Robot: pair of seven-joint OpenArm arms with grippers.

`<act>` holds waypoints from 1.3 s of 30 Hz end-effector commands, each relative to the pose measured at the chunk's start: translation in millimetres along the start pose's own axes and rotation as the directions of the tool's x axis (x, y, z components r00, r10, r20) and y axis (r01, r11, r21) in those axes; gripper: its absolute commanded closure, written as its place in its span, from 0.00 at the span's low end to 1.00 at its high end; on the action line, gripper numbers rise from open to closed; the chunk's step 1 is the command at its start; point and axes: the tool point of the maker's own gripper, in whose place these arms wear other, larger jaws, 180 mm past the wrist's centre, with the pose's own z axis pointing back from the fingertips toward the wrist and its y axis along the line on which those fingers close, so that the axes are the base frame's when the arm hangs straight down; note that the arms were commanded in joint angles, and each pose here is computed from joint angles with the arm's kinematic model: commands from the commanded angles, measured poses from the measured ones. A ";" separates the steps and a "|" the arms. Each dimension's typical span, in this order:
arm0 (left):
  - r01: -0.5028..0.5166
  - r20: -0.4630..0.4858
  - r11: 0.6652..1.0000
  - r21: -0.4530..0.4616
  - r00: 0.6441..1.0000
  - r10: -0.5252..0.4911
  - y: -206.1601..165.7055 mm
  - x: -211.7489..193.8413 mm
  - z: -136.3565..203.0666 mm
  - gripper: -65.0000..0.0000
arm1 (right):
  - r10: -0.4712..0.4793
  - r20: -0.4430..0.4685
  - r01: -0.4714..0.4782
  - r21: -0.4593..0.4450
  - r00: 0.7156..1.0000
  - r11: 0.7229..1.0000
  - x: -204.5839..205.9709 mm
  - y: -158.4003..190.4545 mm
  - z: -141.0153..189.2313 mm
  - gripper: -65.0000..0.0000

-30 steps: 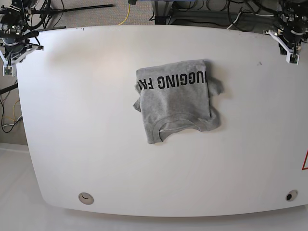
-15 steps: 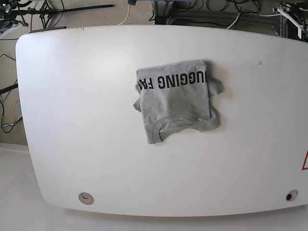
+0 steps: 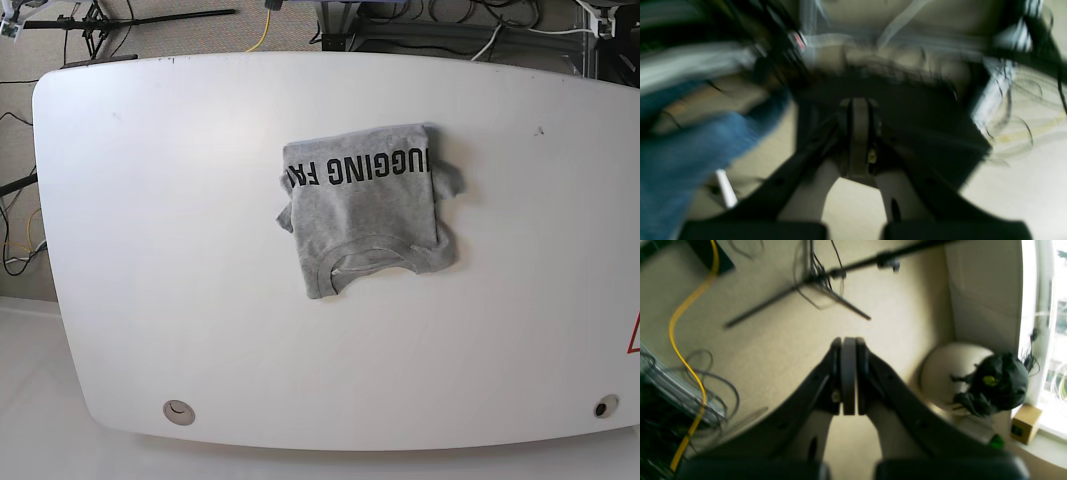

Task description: Fold the T-shirt properly

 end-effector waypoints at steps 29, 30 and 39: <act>0.002 -0.225 0.902 -0.432 0.968 -0.110 -149.5 -92.0 -121.6 1.00 | 0.080 -0.224 0.040 0.482 0.971 0.875 -161.3 241.3 -93.1 1.00; -0.003 -0.223 0.895 -0.446 0.969 -0.108 -154.1 -90.2 -123.7 1.00 | 0.079 -0.211 0.033 0.480 0.974 0.876 -161.1 245.6 -93.7 1.00; -0.004 -0.180 0.883 -0.468 0.980 -0.091 -178.9 -70.7 -140.8 1.00 | 0.122 -0.152 -0.030 0.500 0.981 0.865 -167.8 281.0 -93.0 1.00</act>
